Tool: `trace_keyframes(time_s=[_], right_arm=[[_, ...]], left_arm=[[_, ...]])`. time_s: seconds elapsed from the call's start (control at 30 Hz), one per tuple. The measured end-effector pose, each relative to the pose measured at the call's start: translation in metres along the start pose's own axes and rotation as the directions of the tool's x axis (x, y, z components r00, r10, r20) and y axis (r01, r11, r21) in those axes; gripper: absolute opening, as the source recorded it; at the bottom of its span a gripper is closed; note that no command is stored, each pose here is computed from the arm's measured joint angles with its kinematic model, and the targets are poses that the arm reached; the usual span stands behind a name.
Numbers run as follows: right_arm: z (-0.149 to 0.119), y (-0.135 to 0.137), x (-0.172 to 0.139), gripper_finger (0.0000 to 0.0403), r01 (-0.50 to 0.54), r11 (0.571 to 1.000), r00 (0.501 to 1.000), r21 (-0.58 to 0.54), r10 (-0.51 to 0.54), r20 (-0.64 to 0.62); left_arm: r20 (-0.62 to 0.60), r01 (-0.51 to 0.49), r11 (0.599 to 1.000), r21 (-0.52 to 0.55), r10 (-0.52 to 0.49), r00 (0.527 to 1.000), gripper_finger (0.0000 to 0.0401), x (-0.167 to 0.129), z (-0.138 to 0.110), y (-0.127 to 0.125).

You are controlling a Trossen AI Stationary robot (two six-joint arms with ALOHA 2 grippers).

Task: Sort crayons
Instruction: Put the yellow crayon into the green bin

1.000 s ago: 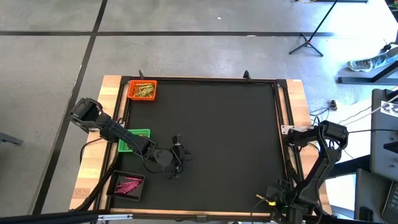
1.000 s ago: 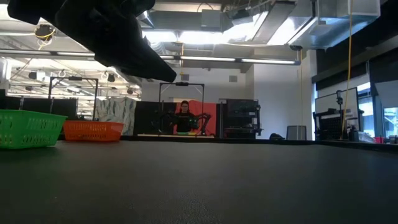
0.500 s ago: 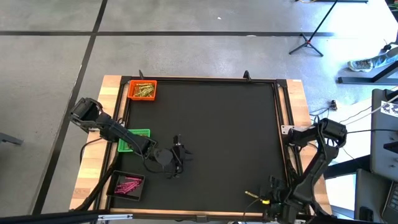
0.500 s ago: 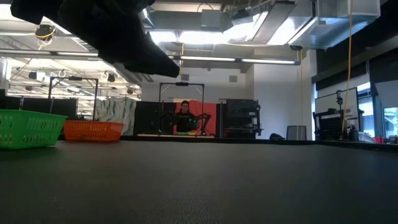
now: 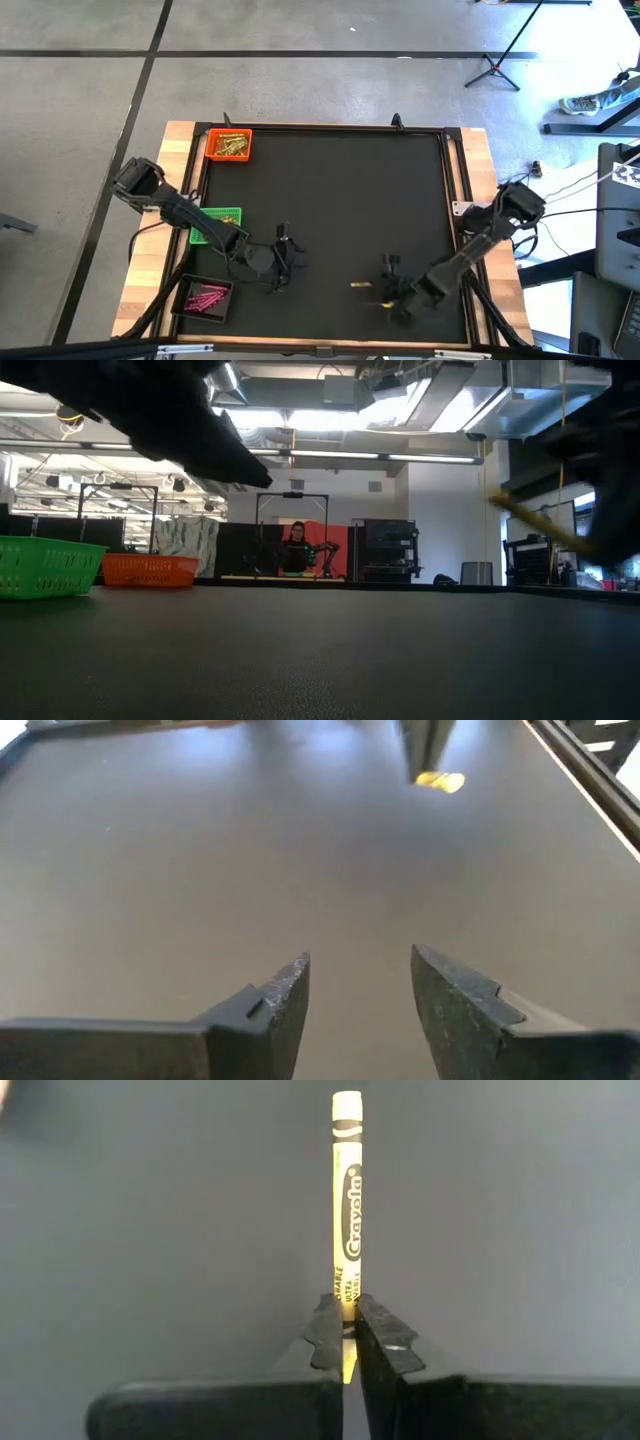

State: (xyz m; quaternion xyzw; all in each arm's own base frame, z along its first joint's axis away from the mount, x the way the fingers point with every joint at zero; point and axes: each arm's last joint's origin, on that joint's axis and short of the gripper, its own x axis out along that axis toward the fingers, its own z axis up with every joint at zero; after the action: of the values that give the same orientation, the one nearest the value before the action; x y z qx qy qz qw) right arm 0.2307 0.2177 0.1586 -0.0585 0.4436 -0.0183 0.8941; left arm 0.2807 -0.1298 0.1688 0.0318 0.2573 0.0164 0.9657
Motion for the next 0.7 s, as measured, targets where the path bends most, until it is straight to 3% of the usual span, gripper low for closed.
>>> trace_keyframes(time_s=[0.2, 0.37, 0.57, 0.7], right_arm=[[0.023, -0.030, 0.015, 0.0004, -0.023, 0.995, 0.992, -0.093, 0.034, 0.121], [0.032, -0.060, 0.033, 0.0008, -0.040, 0.996, 0.969, -0.080, 0.059, 0.239], [0.043, -0.092, 0.046, 0.0005, -0.070, 0.996, 0.903, -0.055, 0.086, 0.422], [0.051, -0.108, 0.048, 0.0006, -0.051, 0.997, 0.821, -0.050, 0.071, 0.567]], left_arm=[[0.058, -0.054, 0.998, 0.027, 0.052, 0.997, 0.0158, -0.008, -0.014, -0.009], [0.153, -0.023, 0.998, -0.051, 0.030, 0.988, 0.0157, -0.013, -0.029, -0.005], [0.246, -0.018, 0.996, -0.082, 0.037, 0.968, 0.0157, -0.016, -0.030, 0.002], [0.283, -0.040, 0.997, -0.060, 0.056, 0.958, 0.0157, -0.014, -0.025, 0.008]])
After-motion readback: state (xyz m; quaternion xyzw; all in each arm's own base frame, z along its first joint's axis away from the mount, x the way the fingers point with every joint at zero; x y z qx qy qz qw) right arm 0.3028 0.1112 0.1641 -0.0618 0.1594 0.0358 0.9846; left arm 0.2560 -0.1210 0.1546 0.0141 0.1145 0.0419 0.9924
